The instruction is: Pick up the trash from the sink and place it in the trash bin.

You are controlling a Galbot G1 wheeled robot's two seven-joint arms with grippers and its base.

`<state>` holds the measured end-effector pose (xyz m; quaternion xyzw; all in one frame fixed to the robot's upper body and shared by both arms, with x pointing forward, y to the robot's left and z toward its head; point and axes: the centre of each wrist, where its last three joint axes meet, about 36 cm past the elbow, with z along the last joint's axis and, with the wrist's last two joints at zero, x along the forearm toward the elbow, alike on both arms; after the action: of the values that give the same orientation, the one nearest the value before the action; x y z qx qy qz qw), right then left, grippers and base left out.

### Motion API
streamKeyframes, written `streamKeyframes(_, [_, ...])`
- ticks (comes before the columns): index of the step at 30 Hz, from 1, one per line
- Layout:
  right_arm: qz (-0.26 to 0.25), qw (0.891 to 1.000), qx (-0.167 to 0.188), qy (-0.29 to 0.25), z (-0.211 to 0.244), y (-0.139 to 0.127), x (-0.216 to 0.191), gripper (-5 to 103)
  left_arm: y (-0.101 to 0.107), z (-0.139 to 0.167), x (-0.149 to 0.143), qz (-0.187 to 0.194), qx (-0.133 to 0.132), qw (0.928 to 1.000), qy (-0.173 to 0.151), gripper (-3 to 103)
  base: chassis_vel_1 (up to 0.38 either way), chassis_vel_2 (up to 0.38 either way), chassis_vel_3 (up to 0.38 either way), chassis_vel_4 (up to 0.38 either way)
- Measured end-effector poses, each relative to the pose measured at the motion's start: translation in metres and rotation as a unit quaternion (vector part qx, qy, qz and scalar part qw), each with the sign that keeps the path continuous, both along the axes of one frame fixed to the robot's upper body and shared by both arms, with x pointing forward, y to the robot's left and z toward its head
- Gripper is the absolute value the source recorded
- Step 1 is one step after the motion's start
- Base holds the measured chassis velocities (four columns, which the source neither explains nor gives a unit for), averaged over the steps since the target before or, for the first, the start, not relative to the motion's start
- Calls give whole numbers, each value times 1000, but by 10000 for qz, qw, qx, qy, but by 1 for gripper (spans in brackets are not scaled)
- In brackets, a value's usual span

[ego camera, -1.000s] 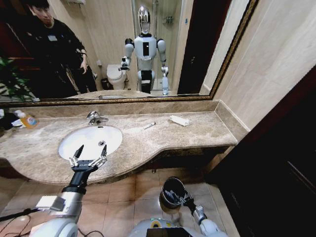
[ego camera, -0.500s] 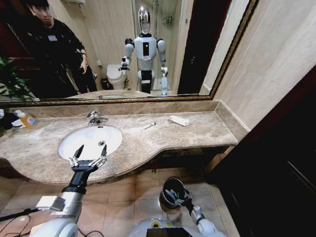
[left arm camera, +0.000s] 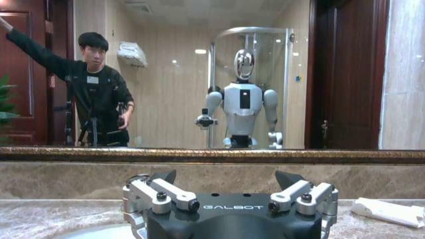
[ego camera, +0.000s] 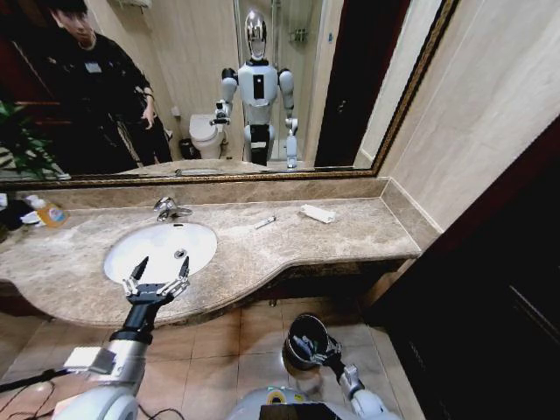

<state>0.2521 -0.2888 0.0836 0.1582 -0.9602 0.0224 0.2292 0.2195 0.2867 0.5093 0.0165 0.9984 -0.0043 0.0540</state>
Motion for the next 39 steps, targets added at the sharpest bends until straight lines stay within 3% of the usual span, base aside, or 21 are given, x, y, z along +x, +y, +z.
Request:
streamKeyframes(12, [110, 9958, 175, -890, 98, 7, 22, 100, 0, 0, 0, 0, 1, 10000, -1, 100, 0, 0, 0, 0])
streamKeyframes(19, [203, 9866, 185, -1609, 140, 10, 29, 100, 0, 0, 0, 0, 0, 10000, 0, 100, 0, 0, 0, 0])
streamKeyframes(28, [102, 9702, 209, -2413, 200, 4, 70, 100, 0, 0, 0, 0, 0, 10000, 0, 100, 0, 0, 0, 0])
streamKeyframes(34, [203, 9635, 211, -2659, 232, 11, 90, 100, 0, 0, 0, 0, 0, 10000, 0, 100, 0, 0, 0, 0])
streamKeyframes(39, [361, 9596, 120, -2787, 259, 17, 132, 100, 0, 0, 0, 0, 0, 10000, 0, 100, 0, 0, 0, 0])
